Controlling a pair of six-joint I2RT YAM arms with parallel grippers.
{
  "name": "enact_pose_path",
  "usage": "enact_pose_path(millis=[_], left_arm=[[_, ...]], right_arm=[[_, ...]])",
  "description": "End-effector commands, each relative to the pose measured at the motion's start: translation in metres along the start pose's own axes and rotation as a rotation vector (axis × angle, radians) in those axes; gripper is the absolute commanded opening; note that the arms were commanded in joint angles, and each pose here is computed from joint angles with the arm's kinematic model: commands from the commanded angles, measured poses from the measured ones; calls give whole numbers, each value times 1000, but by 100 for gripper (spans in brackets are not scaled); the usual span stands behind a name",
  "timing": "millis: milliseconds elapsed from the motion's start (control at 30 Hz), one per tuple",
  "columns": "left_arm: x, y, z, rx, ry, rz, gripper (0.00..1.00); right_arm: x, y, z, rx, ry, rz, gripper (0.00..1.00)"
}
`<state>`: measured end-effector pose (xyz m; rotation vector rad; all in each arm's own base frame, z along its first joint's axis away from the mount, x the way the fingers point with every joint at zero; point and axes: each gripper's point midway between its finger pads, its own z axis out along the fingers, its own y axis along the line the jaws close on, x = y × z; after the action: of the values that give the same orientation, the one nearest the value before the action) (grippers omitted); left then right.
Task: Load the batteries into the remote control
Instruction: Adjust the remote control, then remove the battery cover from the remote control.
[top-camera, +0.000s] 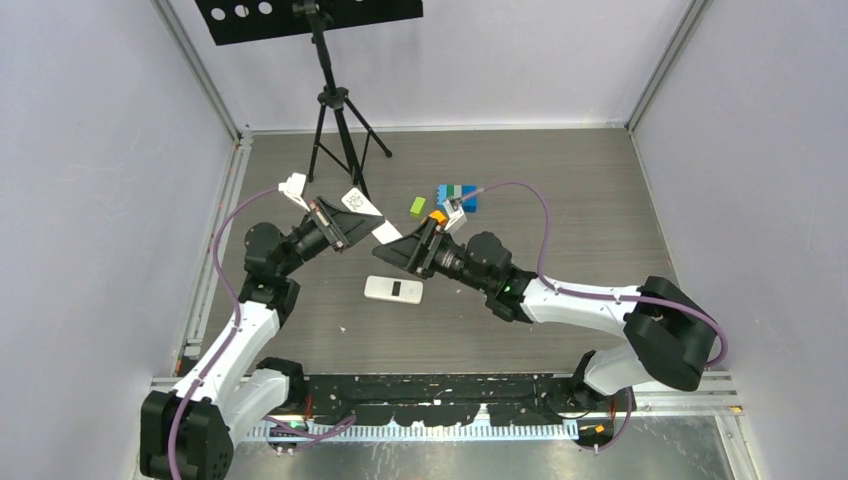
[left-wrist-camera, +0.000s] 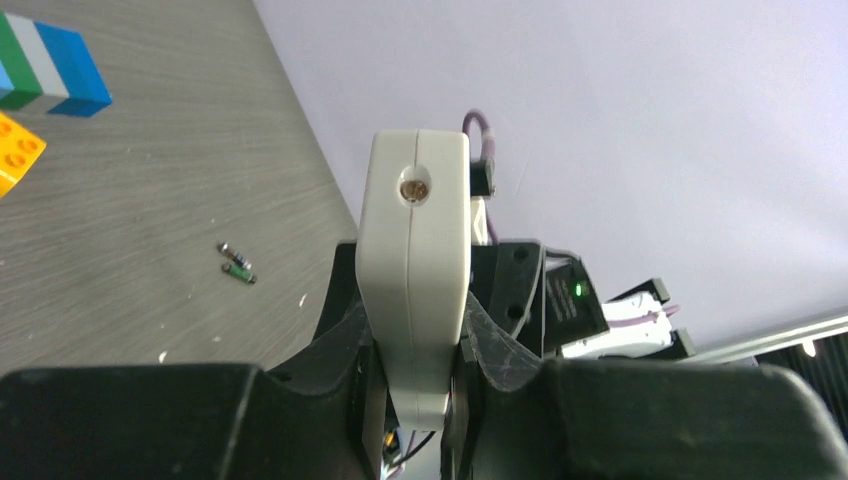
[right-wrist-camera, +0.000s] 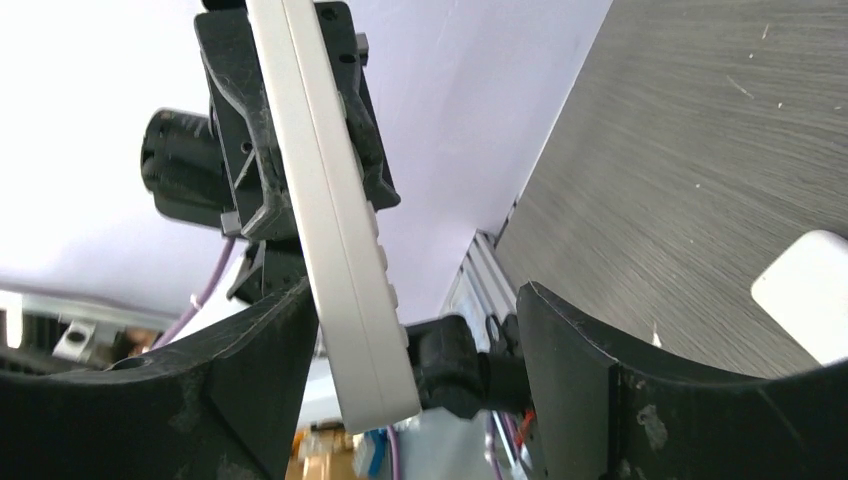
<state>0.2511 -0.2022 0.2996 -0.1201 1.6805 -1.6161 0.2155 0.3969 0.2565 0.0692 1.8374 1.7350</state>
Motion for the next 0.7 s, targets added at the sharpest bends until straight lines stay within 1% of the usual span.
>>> enact_pose_path(millis=[0, 167, 267, 367, 533, 600, 667], left_arm=[[-25, -34, -2, 116, -138, 17, 0], [-27, -33, -4, 115, -166, -20, 0], [-28, -30, -5, 106, -178, -38, 0], [-28, -26, -4, 87, -182, -55, 0], [-28, -31, -5, 106, -175, -49, 0], [-27, -37, -6, 127, -171, -30, 0], [-28, -40, -7, 136, -171, -23, 0]], right_arm=[[-43, 15, 4, 38, -288, 17, 77], [-59, 31, 8, -12, -355, 17, 76], [-60, 45, 11, -55, -347, -5, 75], [-59, 54, 12, -101, -343, 2, 77], [-60, 50, 15, -82, -340, 53, 78], [-60, 51, 18, -74, -333, 66, 74], [-58, 52, 21, -67, -314, 67, 65]])
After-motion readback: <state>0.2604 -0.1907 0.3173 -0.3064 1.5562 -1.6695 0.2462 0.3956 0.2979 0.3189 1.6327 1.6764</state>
